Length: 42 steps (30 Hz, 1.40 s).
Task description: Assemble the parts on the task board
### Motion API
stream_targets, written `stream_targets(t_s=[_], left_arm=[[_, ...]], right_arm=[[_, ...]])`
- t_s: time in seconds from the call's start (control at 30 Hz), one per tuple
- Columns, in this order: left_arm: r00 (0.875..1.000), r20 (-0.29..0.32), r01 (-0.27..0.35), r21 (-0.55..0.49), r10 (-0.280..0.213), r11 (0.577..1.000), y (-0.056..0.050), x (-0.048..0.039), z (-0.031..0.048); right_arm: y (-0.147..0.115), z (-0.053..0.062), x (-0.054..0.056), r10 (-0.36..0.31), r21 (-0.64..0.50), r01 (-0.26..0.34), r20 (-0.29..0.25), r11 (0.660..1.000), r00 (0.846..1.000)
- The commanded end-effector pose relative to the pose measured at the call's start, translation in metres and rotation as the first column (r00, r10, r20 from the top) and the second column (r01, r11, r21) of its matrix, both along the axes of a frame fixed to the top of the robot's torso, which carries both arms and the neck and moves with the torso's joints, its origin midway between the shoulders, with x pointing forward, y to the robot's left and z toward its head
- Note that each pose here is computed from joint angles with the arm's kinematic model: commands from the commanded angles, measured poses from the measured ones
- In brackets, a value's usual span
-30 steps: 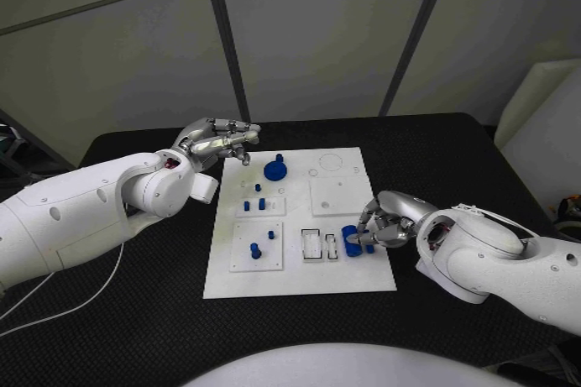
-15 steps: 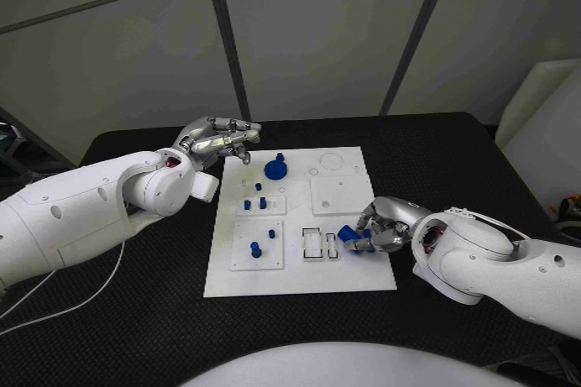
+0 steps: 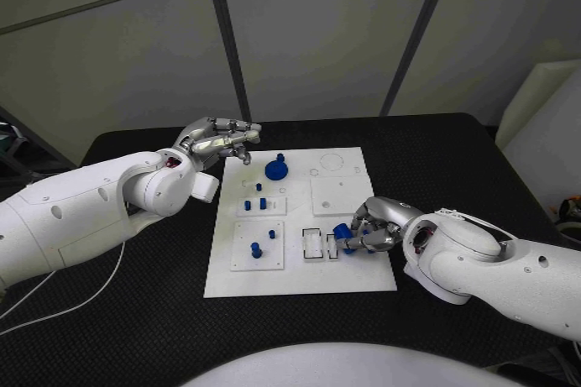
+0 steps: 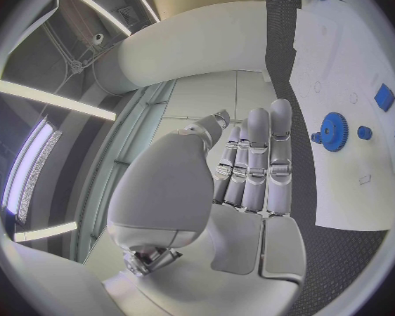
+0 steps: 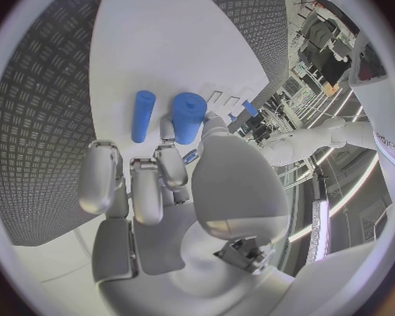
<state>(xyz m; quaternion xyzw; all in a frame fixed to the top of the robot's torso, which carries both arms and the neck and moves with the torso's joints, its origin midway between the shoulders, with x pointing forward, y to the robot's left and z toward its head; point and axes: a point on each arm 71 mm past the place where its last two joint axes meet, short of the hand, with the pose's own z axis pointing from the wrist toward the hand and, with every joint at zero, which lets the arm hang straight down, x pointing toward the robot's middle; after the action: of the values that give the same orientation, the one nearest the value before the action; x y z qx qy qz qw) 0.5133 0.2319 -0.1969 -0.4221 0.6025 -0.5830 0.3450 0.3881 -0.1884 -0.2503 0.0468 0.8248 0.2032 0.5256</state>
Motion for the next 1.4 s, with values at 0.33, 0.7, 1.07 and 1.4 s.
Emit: stream_targets(t_s=[0.33, 0.7, 1.07, 1.4], left_arm=[[1.0, 0.003, 0.007, -0.002, -0.007, 1.0, -0.001, 0.0002, 0.0001], [1.0, 0.002, 0.01, -0.003, -0.01, 1.0, -0.002, -0.0001, -0.0007], [1.0, 0.001, 0.012, -0.004, -0.012, 1.0, -0.002, -0.0006, -0.0005], [1.0, 0.001, 0.013, -0.004, -0.013, 1.0, -0.003, -0.0007, -0.0005]], right_arm=[[0.0, 0.015, -0.016, -0.044, 0.108, 0.035, 0.08, 0.994, 0.996], [0.013, 0.02, -0.02, -0.039, 0.168, 0.026, 0.074, 0.985, 0.997], [0.036, 0.009, -0.016, 0.014, 0.151, -0.011, -0.018, 0.988, 1.0], [0.043, 0.004, -0.011, 0.024, 0.127, -0.018, -0.05, 0.992, 0.998]])
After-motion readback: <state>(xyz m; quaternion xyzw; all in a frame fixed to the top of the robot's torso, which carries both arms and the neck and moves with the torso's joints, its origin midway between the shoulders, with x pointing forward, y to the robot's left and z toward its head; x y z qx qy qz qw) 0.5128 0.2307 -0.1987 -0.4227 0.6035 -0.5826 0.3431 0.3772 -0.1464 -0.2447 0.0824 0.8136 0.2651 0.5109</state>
